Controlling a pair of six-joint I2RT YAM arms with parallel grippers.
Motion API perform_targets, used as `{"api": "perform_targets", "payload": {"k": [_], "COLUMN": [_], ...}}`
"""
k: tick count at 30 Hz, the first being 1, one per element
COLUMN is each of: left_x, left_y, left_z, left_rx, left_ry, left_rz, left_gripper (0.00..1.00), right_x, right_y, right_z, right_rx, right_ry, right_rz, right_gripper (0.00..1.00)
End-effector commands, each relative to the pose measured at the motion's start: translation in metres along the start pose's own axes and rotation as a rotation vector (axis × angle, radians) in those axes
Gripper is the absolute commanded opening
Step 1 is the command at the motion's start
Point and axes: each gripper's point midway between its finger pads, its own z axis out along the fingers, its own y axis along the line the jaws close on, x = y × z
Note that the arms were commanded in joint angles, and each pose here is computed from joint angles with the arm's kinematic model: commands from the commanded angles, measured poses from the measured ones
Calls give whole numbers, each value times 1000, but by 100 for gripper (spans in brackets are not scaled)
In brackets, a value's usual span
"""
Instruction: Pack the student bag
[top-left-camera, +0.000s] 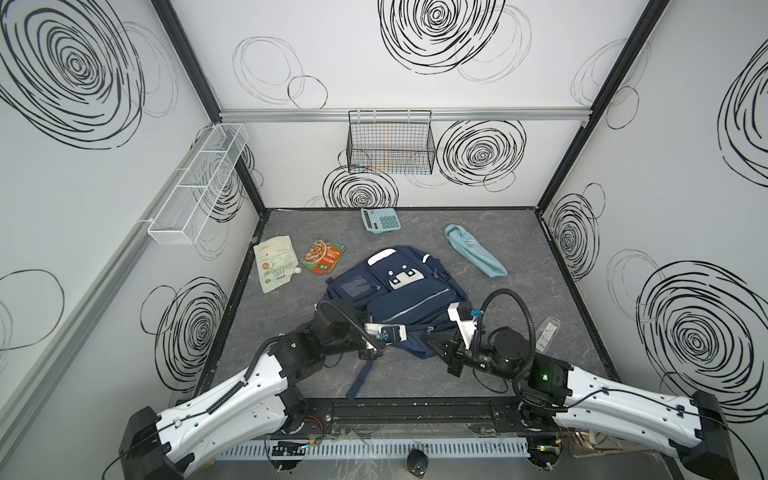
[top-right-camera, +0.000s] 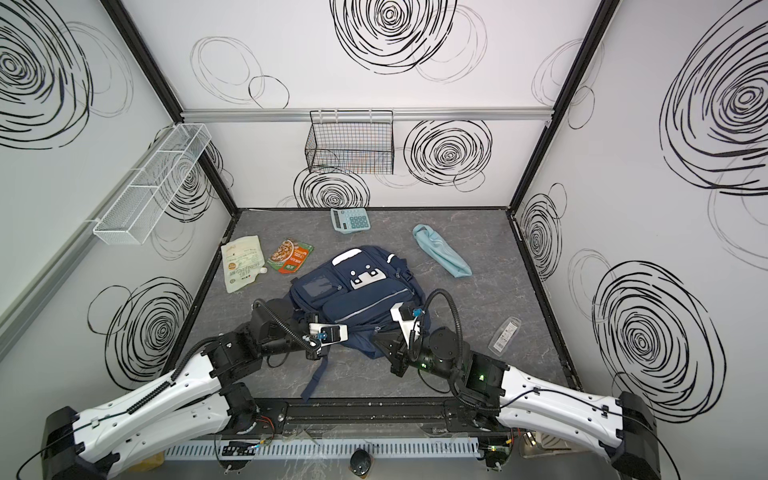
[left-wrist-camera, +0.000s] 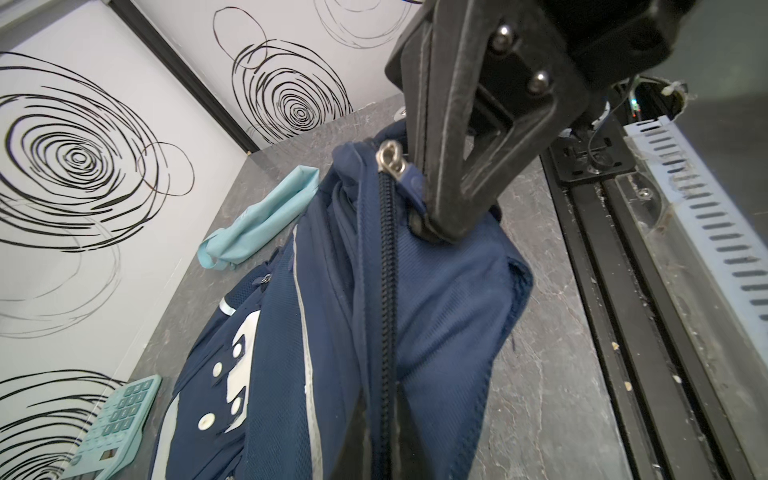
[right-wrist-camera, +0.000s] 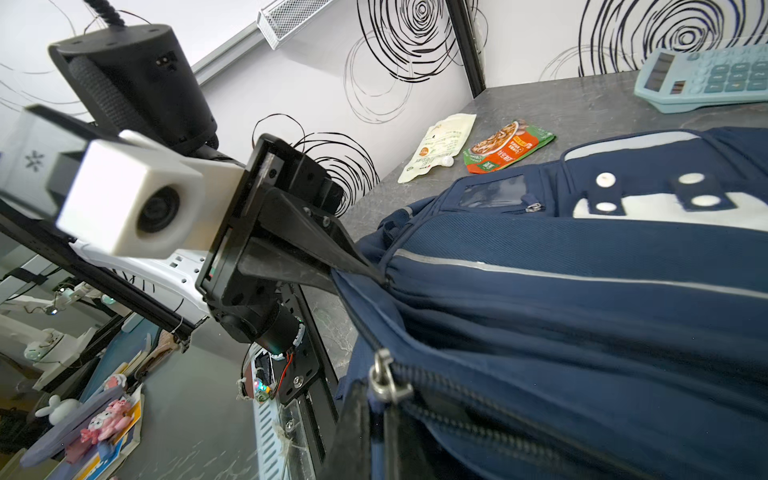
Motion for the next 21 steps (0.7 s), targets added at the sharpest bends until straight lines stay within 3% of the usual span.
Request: {"api": "perform_targets", "payload": {"k": [1, 5, 9, 13, 16, 17, 19, 21], "left_x": [-1, -4, 15, 40, 45, 43, 29, 6], "left_y": [48, 56, 62, 81, 111, 112, 104, 95], "left_z": [-20, -34, -48, -63, -83, -82, -74, -66], "left_rx": [-243, -298, -364, -551, -744, -729, -633, -532], "left_ry": [-41, -68, -13, 37, 67, 77, 51, -22], "left_rz": [-60, -42, -70, -100, -155, -152, -144, -144], "left_gripper": [0, 0, 0, 0, 2, 18, 24, 38], "right_x": [-44, -54, -59, -64, -70, -73, -74, -74], "right_y": [-18, -33, -40, -55, -43, -35, -21, -8], "right_z": [-17, -26, -32, -39, -31, -26, -16, -7], "right_rx": [125, 186, 227, 327, 279, 239, 169, 116], "right_ry": [-158, -202, -214, -240, -226, -218, -200, -188], "right_rz": [5, 21, 23, 24, -29, -39, -44, -46], "right_gripper": [0, 0, 0, 0, 0, 0, 0, 0]}}
